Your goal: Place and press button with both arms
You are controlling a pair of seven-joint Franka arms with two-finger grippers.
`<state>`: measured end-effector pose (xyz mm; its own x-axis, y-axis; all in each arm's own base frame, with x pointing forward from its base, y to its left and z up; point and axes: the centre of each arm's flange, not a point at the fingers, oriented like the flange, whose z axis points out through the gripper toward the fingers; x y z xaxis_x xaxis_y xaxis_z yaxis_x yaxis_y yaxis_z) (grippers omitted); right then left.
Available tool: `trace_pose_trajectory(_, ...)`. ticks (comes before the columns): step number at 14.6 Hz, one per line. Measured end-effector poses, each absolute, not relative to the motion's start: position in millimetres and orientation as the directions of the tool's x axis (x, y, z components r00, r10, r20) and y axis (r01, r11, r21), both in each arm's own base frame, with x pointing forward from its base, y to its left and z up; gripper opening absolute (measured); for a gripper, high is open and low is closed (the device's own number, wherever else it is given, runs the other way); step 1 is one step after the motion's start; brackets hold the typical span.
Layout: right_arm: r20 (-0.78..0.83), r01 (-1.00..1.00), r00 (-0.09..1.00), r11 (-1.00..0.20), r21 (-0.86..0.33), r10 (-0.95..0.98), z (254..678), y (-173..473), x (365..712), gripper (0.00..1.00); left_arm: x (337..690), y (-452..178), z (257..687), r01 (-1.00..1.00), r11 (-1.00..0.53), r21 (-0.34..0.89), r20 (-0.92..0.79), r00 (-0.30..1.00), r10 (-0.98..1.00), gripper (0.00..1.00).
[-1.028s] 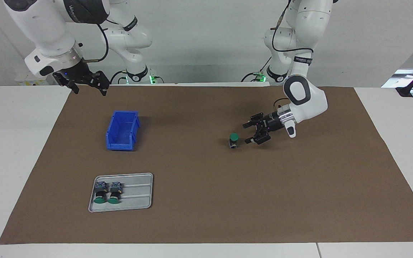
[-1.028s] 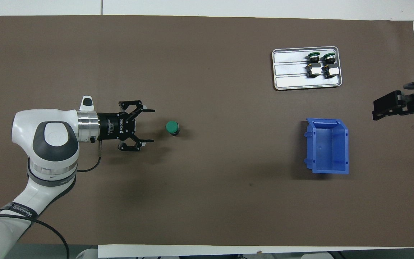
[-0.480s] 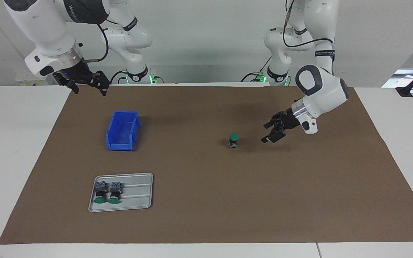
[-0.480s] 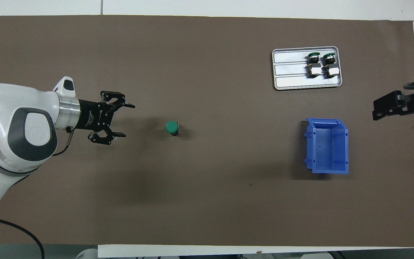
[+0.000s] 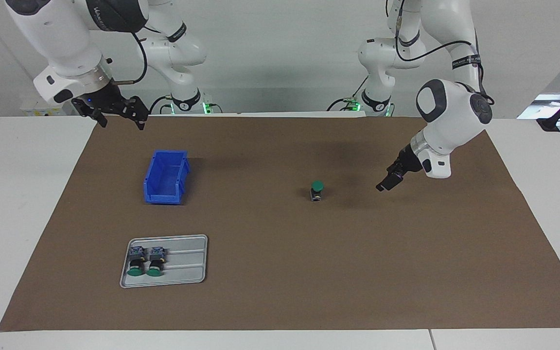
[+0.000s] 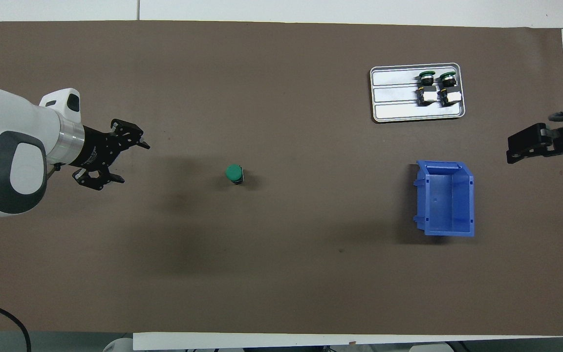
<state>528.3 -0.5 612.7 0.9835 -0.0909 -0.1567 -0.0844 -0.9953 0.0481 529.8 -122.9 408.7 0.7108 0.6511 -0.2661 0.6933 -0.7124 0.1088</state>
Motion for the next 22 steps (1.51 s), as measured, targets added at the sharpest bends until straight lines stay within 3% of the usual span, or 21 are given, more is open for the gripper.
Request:
trace_pose_trajectory(4, -0.157, -0.084, 0.983, -0.995, 0.048, -0.091, 613, -1, 528, 1.00, 536, -85, 441, 0.600, -0.800, -0.018, -0.191, 0.783, 0.592, 1.00)
trace_pose_trajectory(10, -0.157, -0.084, 0.983, -0.995, 0.048, -0.091, 613, -1, 528, 1.00, 530, -19, 502, 0.398, -0.916, -0.047, -0.157, 0.903, 0.400, 1.00)
trace_pose_trajectory(16, -0.157, -0.084, 0.983, -0.995, 0.048, -0.091, 613, -1, 528, 1.00, 517, -4, 569, 0.188, -0.981, -0.051, -0.174, 0.965, 0.194, 1.00)
trace_pose_trajectory(22, -0.157, -0.084, 0.983, -0.995, 0.048, -0.091, 613, -1, 528, 1.00, 516, -10, 586, 0.148, -0.988, -0.045, -0.167, 0.974, 0.154, 1.00)
